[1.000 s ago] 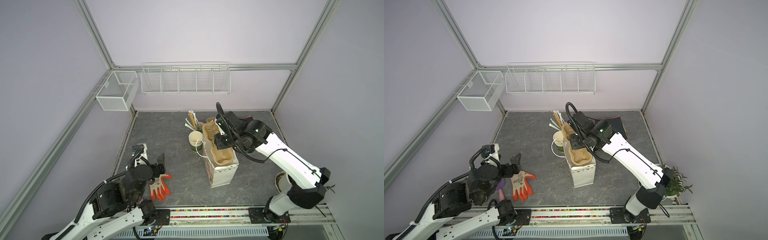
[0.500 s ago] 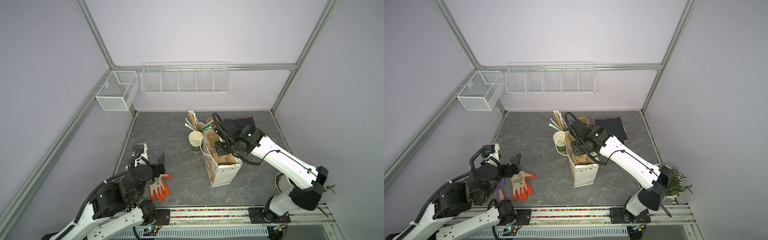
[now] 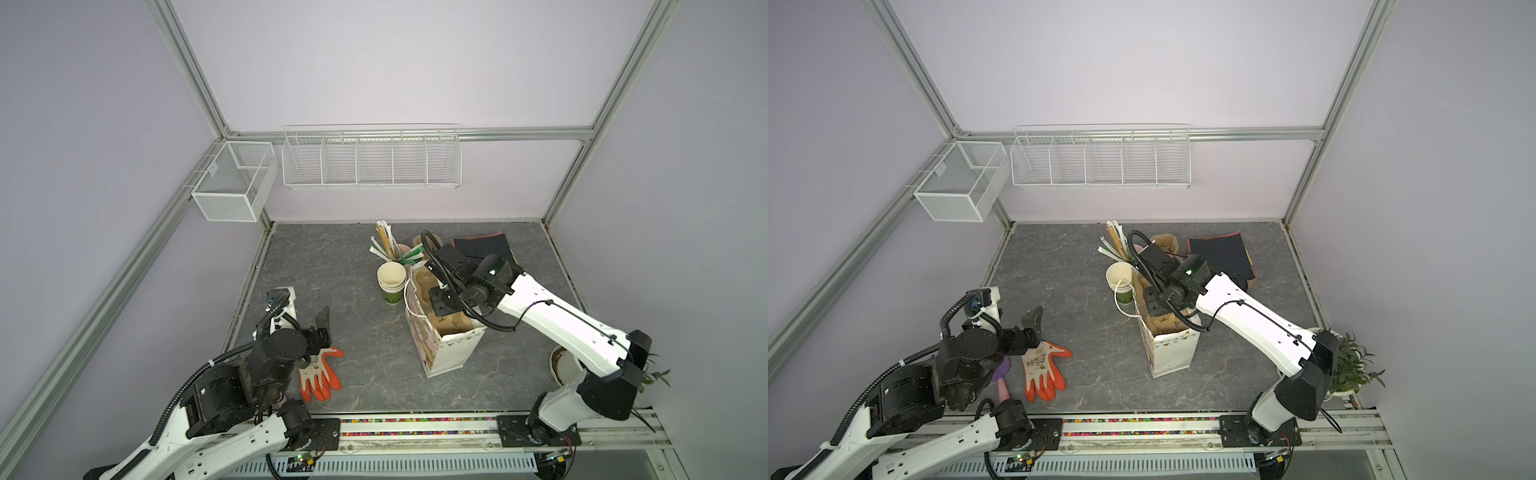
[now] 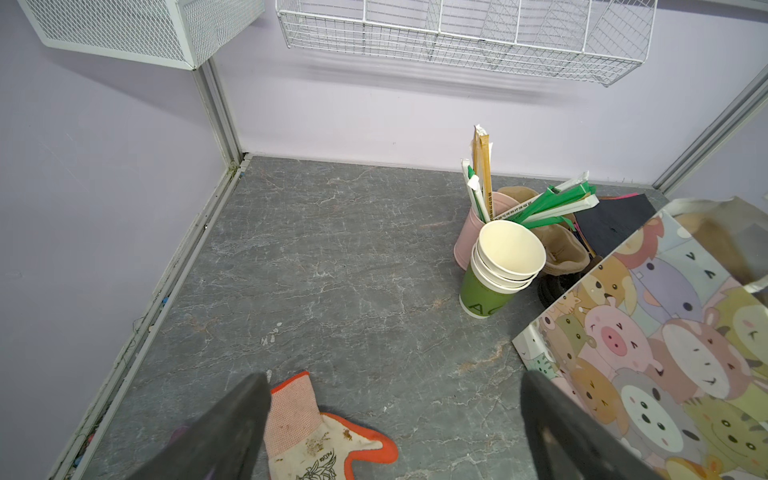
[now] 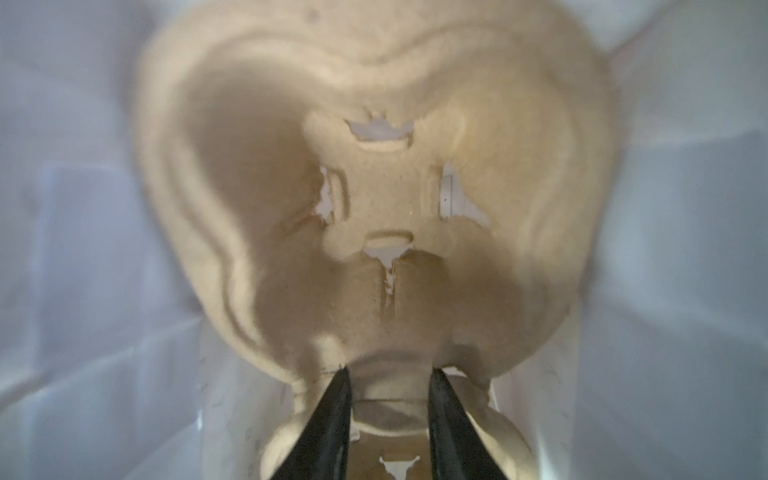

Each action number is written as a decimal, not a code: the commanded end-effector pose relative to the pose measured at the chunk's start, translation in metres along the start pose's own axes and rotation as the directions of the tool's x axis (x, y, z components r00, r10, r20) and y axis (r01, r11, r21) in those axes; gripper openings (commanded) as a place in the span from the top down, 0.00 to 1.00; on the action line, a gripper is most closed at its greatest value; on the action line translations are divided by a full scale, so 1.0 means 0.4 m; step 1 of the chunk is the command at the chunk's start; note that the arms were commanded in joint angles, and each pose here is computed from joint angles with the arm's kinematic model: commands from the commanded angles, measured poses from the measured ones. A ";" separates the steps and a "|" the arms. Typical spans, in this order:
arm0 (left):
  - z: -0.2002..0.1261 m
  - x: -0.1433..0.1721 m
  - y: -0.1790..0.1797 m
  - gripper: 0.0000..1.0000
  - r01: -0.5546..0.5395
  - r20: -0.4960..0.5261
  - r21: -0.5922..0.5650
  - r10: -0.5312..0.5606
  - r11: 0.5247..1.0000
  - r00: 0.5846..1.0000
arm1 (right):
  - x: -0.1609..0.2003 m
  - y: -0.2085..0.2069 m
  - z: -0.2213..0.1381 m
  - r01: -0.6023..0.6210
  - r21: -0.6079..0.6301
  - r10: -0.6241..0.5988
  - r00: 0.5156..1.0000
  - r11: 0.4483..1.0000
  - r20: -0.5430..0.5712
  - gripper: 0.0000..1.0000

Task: Pack a coffee takeout order
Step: Place the cup tray in the takeout bag.

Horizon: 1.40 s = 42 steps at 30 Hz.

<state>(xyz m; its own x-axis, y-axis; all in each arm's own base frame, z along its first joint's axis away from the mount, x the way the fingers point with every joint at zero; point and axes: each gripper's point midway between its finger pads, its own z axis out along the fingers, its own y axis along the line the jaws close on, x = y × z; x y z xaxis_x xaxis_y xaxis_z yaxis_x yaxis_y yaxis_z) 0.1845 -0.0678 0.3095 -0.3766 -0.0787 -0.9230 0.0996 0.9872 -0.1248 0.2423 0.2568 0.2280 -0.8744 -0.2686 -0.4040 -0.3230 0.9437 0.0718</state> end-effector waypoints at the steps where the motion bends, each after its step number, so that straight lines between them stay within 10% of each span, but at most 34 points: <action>1: 0.005 0.017 0.007 0.06 -0.032 -0.022 -0.014 0.031 0.999 0.999 | 0.030 0.008 0.018 0.016 0.005 -0.015 0.999 1.000 -0.052 0.69; 42: 0.007 0.021 0.004 0.06 -0.037 -0.029 -0.012 0.036 0.999 0.999 | 0.178 0.002 0.263 0.091 0.056 -0.072 0.955 0.994 -0.287 0.65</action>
<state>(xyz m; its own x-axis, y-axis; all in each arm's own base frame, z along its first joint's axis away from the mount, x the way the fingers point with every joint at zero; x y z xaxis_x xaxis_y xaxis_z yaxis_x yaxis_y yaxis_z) 0.1840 -0.0696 0.3083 -0.3847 -0.0759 -0.9199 0.1098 0.9858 -0.1273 0.2224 0.2576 0.1164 -0.9171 -0.3644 -0.1614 -0.3673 0.9300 -0.0130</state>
